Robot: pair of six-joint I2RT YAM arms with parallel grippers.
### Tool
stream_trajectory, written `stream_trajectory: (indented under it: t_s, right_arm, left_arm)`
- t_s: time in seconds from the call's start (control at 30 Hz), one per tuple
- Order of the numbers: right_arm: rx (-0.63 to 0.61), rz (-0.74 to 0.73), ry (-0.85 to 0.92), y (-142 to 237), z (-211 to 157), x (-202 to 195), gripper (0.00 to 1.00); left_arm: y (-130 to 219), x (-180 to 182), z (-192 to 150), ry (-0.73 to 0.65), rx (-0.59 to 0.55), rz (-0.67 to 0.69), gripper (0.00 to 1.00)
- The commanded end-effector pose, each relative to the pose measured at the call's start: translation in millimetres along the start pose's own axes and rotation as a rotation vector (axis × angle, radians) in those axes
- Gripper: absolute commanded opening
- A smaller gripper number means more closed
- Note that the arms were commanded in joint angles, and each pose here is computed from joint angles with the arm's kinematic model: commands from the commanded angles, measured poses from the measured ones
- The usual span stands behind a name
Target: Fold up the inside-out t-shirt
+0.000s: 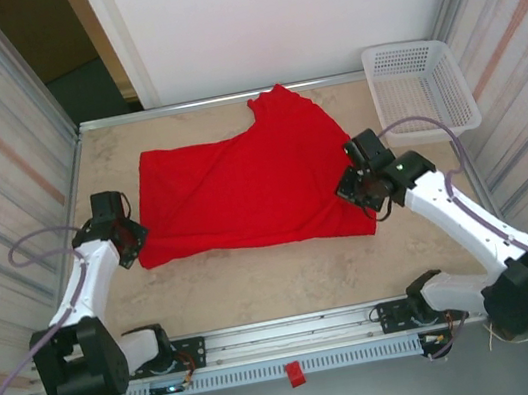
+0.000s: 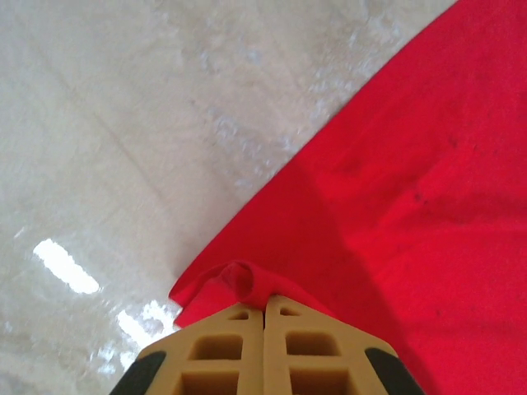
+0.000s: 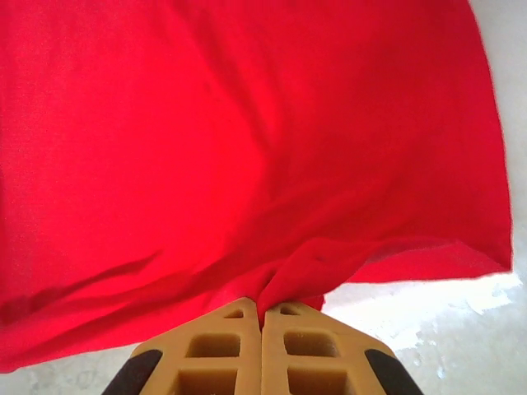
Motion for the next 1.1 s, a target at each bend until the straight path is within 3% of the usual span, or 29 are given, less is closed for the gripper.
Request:
stream_trajectory:
  t_s: [0.0,0.4,0.83,1.0,1.07]
  right_arm:
    - [-0.014,0.074,0.073,3,17,23,0.00]
    - [-0.018,0.065,0.083,-30,71,53,0.00]
    - [-0.041,0.015,0.015,-66,115,51,0.00]
    - [-0.034,-0.017,-0.036,-107,142,51,0.00]
    - [-0.046,0.019,-0.017,-122,158,58,0.04]
  left_arm:
    - [0,-11,20,-0.024,-0.064,-0.005,0.00]
    - [-25,-32,40,-0.032,-0.048,0.013,0.00]
    - [-58,-62,57,-0.059,0.005,0.013,0.01]
    - [-76,-72,64,-0.076,0.015,0.025,0.13]
    - [-83,-83,70,-0.102,0.007,-0.019,0.29]
Point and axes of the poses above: each hand's point on the last joint's axis, 136 mm out from that joint toward the fingers, its own y axis back along the fingers, its own x axis along the line the jaws close on, z = x × y, the point moved 6 cm from there along y, back along the fingers, and after that the axes turned 2 degrees about y, right-handed, at the moved point
